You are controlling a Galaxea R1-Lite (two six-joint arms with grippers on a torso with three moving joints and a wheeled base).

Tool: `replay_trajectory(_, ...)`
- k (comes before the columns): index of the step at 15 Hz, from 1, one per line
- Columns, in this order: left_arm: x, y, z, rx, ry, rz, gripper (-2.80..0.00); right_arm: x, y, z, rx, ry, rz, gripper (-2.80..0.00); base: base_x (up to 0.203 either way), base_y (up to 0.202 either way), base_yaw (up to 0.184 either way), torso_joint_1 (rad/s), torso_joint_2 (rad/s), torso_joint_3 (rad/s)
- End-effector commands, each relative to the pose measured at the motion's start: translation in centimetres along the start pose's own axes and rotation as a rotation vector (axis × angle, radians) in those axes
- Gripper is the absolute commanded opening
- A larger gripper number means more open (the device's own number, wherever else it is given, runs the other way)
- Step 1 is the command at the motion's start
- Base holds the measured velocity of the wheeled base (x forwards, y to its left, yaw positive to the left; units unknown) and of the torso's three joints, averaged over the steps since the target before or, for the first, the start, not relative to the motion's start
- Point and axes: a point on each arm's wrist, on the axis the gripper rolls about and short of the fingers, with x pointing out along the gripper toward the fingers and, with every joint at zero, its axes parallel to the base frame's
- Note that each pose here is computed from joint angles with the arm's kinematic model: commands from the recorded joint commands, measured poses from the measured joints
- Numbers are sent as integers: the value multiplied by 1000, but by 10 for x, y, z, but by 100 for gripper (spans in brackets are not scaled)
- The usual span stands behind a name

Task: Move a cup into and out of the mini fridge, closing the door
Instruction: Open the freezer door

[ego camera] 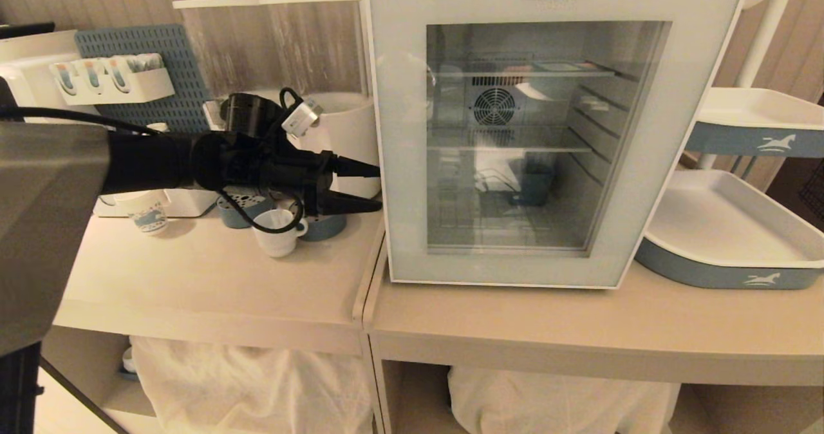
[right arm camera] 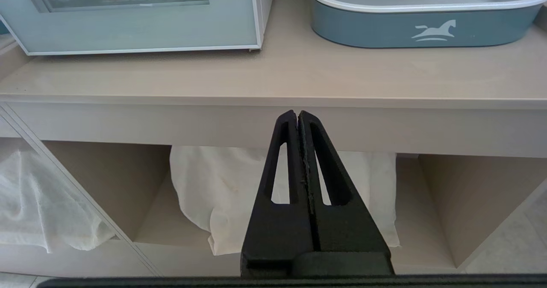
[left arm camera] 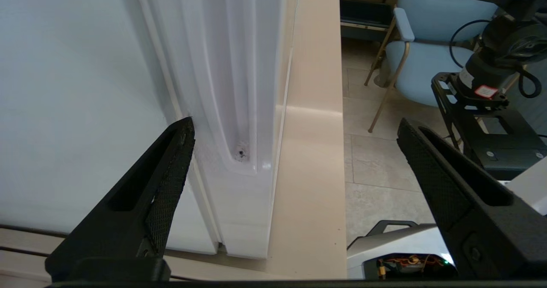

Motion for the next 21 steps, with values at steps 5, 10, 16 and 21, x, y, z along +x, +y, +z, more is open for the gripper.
replay_trajectory(5, 11, 6, -4, 8, -6, -26, 0, 0, 0, 0, 0, 1, 0, -280, 0, 0, 0, 0, 0, 0)
replay_trajectory(10, 11, 4, -1, 4, -9, -32, 0, 0, 0, 0, -2, 1, 0, -280, 0, 0, 0, 0, 0, 0)
replay_trajectory(16, 8, -17, 13, -3, -13, -50, 0, 0, 0, 0, -2, 0, 1, -280, 0, 0, 0, 0, 0, 0)
replay_trajectory(21, 5, -42, 22, -13, -9, -62, 0, 0, 0, 0, -2, 1, 0, -280, 0, 0, 0, 0, 0, 0)
